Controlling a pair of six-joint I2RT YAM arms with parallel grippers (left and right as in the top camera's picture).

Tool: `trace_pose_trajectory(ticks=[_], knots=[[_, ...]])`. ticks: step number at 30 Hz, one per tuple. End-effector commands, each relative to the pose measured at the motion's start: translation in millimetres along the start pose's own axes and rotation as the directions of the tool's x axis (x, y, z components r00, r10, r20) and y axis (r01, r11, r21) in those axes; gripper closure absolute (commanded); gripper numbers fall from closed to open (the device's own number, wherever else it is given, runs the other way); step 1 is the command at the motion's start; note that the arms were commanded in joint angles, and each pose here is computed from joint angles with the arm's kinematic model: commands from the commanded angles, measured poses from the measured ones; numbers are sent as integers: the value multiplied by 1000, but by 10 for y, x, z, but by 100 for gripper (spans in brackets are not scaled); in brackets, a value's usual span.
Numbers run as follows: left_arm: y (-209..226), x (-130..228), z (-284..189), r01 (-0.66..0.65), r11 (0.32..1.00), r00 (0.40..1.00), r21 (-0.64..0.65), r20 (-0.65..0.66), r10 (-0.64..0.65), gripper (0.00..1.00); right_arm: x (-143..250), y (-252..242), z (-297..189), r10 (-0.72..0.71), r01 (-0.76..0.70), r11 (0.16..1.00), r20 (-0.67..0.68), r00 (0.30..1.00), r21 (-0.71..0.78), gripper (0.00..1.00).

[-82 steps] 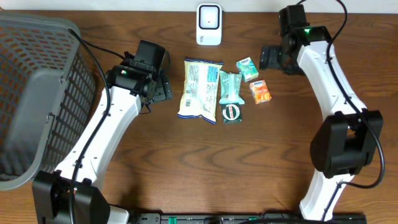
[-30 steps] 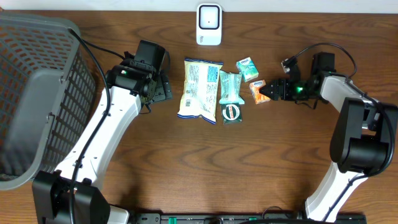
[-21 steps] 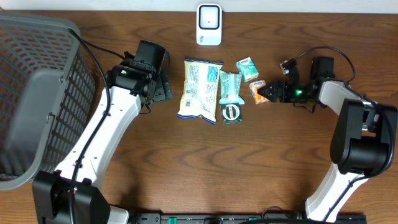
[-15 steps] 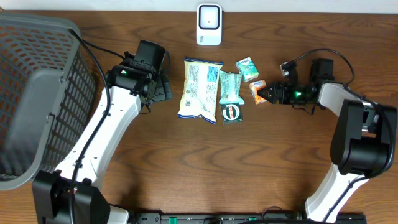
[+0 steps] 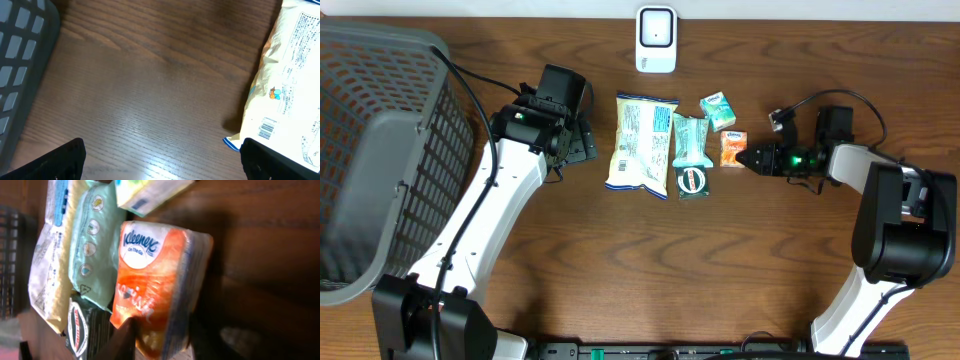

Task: Scan the item barcode
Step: 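Lower the right gripper and grasp the orange Kleenex pack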

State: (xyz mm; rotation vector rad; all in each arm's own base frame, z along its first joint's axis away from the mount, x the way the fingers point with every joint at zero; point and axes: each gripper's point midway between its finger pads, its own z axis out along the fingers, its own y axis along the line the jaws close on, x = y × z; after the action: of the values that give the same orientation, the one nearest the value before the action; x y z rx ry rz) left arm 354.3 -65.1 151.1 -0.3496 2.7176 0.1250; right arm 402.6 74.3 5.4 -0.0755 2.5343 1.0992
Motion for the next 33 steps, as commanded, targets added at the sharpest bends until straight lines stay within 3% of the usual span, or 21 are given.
trace_pose_trajectory(ticks=[1, 2, 5, 15, 19, 24, 28, 33], knots=[[34, -28, -39, -2, 1000, 1000, -11, 15, 2, 2, 220, -156, 130, 90, -86, 994, -56, 994, 68, 95], [34, -28, -39, -2, 1000, 1000, -11, 15, 2, 2, 219, -155, 130, 98, -95, 993, -55, 994, 68, 99], [34, -28, -39, -2, 1000, 1000, -11, 15, 2, 2, 215, -130, 131, 110, -107, 993, -54, 992, 54, 99], [34, -28, -39, -2, 1000, 1000, -11, 15, 2, 2, 97, 419, 47, 100, -109, 957, -49, 994, -268, 99], [34, -28, -39, -2, 1000, 1000, -11, 15, 2, 2, 91, 499, 22, 173, -188, 932, -75, 982, -309, 99], [34, -28, -39, -2, 1000, 1000, -11, 15, 2, 2, 27, 753, -86, 163, -182, 869, -80, 983, -460, 99], [34, -28, -39, -2, 1000, 1000, -11, 15, 2, 2, -64, 1086, -312, 71, -80, 749, -41, 997, -658, 99], [34, -28, -39, -2, 1000, 1000, -11, 15, 2, 2, -80, 1090, -308, 75, -86, 749, -45, 996, -657, 99]])
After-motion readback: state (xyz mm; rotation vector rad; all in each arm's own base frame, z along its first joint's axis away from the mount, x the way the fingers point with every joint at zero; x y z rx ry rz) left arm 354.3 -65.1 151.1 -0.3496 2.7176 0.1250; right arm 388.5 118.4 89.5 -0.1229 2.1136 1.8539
